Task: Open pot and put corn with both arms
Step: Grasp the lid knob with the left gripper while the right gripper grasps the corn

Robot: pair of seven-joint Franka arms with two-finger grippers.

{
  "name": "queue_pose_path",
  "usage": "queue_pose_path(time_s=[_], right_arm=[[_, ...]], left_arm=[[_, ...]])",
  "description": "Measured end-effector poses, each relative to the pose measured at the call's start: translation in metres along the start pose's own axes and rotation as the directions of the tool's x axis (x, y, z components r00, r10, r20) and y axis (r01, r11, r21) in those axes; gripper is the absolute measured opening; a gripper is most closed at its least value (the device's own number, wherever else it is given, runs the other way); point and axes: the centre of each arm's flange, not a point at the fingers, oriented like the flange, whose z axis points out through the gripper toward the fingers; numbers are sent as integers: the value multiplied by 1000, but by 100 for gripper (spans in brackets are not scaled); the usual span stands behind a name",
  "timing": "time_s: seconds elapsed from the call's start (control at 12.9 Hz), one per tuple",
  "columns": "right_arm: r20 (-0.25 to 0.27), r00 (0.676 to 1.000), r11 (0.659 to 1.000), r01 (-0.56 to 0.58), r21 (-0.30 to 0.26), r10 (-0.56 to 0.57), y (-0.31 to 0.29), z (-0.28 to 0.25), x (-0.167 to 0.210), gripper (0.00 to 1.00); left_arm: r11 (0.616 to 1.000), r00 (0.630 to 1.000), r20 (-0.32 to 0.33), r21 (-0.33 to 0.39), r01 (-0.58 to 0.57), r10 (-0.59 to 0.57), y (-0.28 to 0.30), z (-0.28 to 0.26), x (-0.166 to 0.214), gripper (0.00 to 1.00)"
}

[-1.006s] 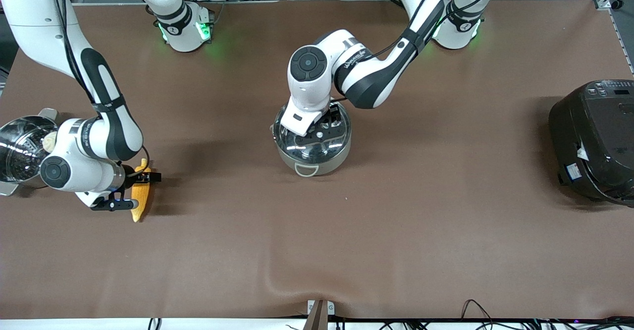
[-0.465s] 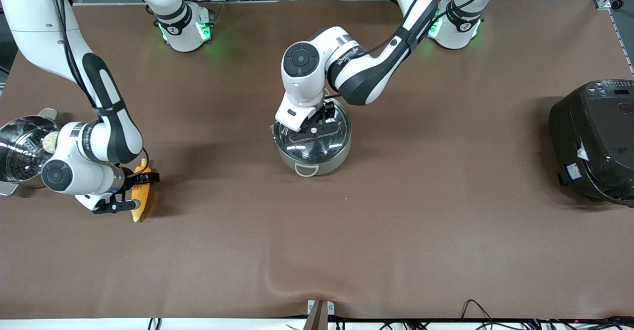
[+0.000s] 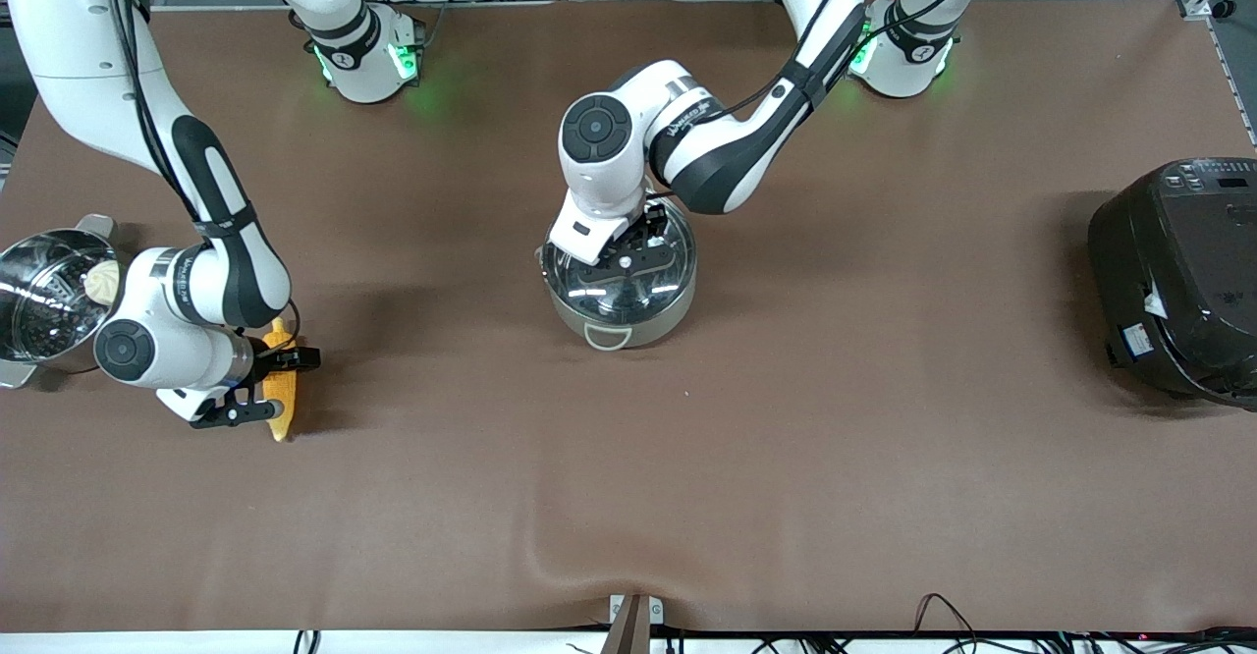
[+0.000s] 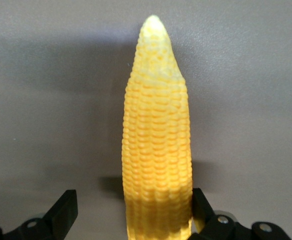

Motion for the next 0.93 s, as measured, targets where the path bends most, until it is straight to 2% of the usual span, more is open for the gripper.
queue_pose_path(time_s=[0.08, 0.15, 0.31, 0.46, 0.62, 0.77, 0.85, 0.93], right_arm=[[-7, 1000, 1000, 14, -8, -14, 0, 1, 1, 100], [-14, 999, 999, 35, -14, -35, 1, 2, 2, 100], [-14, 996, 996, 85, -18, -85, 9, 5, 1, 100], [-16, 992, 992, 125, -18, -125, 20, 6, -1, 100], [-18, 991, 991, 136, -18, -136, 24, 6, -2, 81], [-19, 990, 990, 140, -17, -141, 22, 6, -1, 56], [-20, 990, 990, 142, -17, -143, 21, 5, -1, 46], [-21, 989, 989, 144, -17, -144, 21, 5, -1, 45]], left_arm=[[1000, 1000, 2, 4, 0, 0, 0, -1, 0, 64], [1000, 1000, 4, 8, 0, 0, -1, -1, -1, 64], [1000, 1000, 2, 1, -1, 1, 1, -3, -2, 52], [1000, 1000, 1, 1, 4, -4, 1, -3, -2, 50], [1000, 1000, 1, 1, 19, -19, 1, -3, -2, 50], [1000, 1000, 1, 0, 25, -25, 1, -4, -1, 50], [1000, 1000, -1, -2, 31, -31, 1, -6, -1, 50], [999, 999, -3, -5, 34, -34, -1, -11, 0, 50]])
